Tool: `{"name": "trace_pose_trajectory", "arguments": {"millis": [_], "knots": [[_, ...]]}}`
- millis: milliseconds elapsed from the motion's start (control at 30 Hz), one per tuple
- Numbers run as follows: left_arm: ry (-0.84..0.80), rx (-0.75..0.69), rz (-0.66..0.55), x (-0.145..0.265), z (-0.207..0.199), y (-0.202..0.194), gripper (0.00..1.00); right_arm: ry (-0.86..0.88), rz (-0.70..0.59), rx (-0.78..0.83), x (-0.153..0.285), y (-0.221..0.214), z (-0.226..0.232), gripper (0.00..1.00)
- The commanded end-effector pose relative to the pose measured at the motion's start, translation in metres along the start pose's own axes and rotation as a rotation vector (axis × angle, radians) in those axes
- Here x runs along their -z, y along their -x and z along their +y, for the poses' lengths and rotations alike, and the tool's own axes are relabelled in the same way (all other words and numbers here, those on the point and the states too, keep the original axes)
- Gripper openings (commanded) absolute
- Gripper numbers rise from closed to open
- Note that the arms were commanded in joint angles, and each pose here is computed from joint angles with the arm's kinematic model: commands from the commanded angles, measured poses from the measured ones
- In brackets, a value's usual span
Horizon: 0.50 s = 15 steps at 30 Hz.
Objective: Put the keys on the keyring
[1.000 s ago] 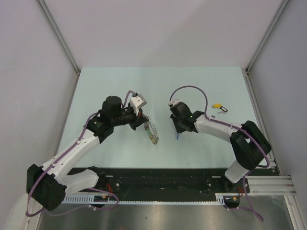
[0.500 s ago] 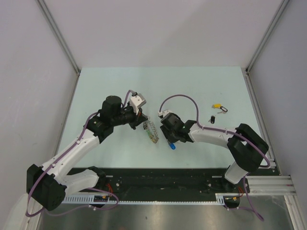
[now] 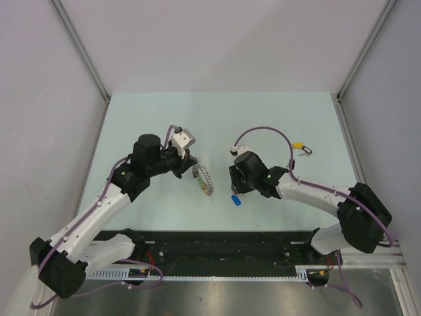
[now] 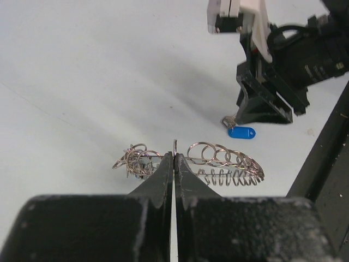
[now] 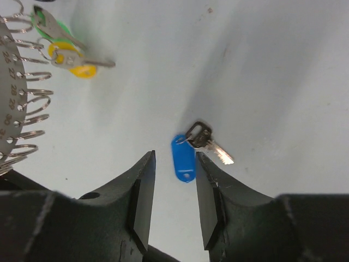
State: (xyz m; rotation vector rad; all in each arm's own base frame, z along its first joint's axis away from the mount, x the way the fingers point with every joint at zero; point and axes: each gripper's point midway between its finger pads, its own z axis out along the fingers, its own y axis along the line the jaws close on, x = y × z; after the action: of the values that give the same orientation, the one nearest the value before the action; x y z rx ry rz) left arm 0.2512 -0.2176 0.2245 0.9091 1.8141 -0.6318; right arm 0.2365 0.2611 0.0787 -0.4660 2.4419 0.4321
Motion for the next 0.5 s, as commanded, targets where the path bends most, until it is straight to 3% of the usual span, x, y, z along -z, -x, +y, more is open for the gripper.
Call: {"name": "trace_pose_trajectory", "arguments": {"millis": [0,200,467], "knots": [[0.067,-0.070,-0.106,0.014,0.009,0.026,0.00,-0.011,-0.043,-0.126,-0.005,-0.002,0.016,0.40],[0.069,-0.070,-0.089,0.012,0.010,0.020,0.01,-0.002,-0.054,-0.012,-0.008,0.008,0.002,0.41],[0.090,-0.076,-0.078,0.012,0.014,0.018,0.00,0.056,0.083,-0.107,-0.008,-0.012,-0.041,0.50]]}}
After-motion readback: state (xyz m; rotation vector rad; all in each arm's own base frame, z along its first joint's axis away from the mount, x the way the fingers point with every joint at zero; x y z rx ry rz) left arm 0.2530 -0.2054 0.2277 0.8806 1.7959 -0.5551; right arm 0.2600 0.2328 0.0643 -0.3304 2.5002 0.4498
